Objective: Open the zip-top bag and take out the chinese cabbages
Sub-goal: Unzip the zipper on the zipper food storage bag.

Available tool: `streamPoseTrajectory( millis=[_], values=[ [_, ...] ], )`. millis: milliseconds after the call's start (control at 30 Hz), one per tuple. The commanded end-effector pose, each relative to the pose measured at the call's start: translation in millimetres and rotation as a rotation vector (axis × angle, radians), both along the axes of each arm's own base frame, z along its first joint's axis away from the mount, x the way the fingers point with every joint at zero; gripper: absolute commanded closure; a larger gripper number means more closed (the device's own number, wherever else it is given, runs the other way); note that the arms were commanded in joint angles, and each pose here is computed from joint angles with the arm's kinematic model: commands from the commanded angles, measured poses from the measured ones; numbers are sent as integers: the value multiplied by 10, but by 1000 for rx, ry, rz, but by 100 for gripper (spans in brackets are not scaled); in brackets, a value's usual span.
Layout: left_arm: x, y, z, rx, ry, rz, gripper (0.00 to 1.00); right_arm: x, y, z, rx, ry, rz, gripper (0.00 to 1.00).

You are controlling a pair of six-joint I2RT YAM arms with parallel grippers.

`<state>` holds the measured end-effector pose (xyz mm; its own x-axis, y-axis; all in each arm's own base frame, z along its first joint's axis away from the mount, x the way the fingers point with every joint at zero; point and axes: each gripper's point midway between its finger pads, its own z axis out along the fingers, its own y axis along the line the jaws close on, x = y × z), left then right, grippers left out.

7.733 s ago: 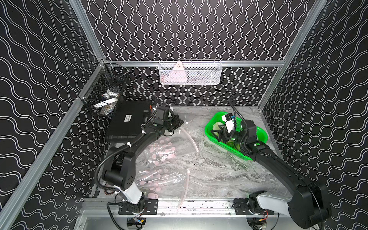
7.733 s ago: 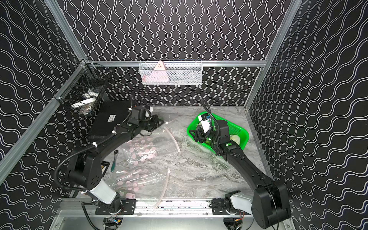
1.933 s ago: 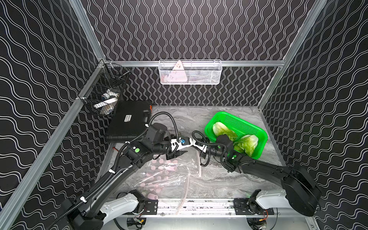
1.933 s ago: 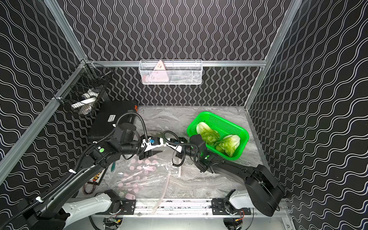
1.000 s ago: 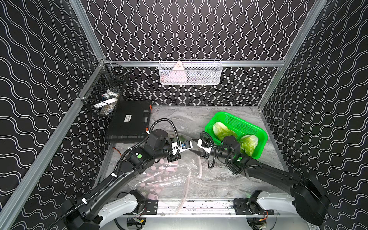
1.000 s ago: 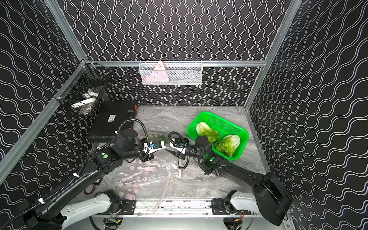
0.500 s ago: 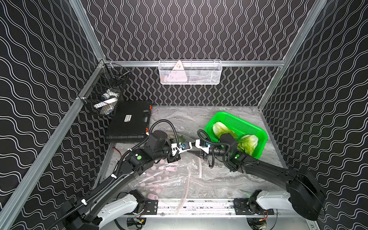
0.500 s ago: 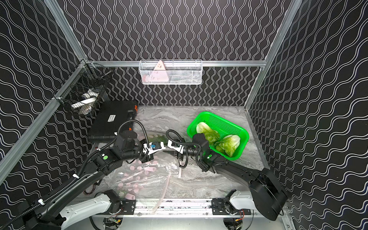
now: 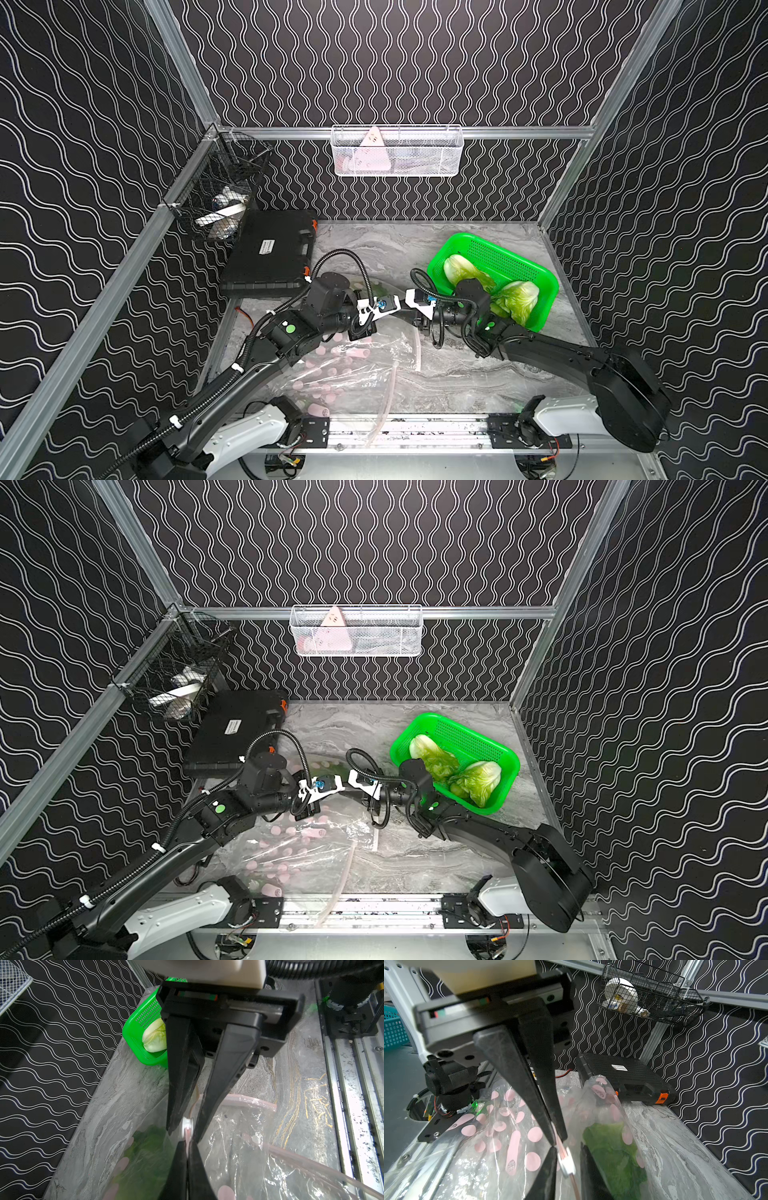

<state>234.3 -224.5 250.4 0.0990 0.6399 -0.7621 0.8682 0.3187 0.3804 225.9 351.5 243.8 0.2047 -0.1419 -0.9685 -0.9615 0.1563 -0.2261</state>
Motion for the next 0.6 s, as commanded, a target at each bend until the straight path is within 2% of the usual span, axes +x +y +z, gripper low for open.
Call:
streamPoseTrajectory(
  millis=[0, 133, 567],
  values=[
    [-27, 20, -15, 8, -2, -4, 100, -19, -1, 117, 31, -35, 9, 79],
    [-28, 40, 23, -5, -19, 7, 100, -26, -3, 60, 4, -26, 13, 91],
    [-11, 78, 216, -49, -77, 38, 100, -29, -7, -39, -18, -11, 13, 98]
  ],
)
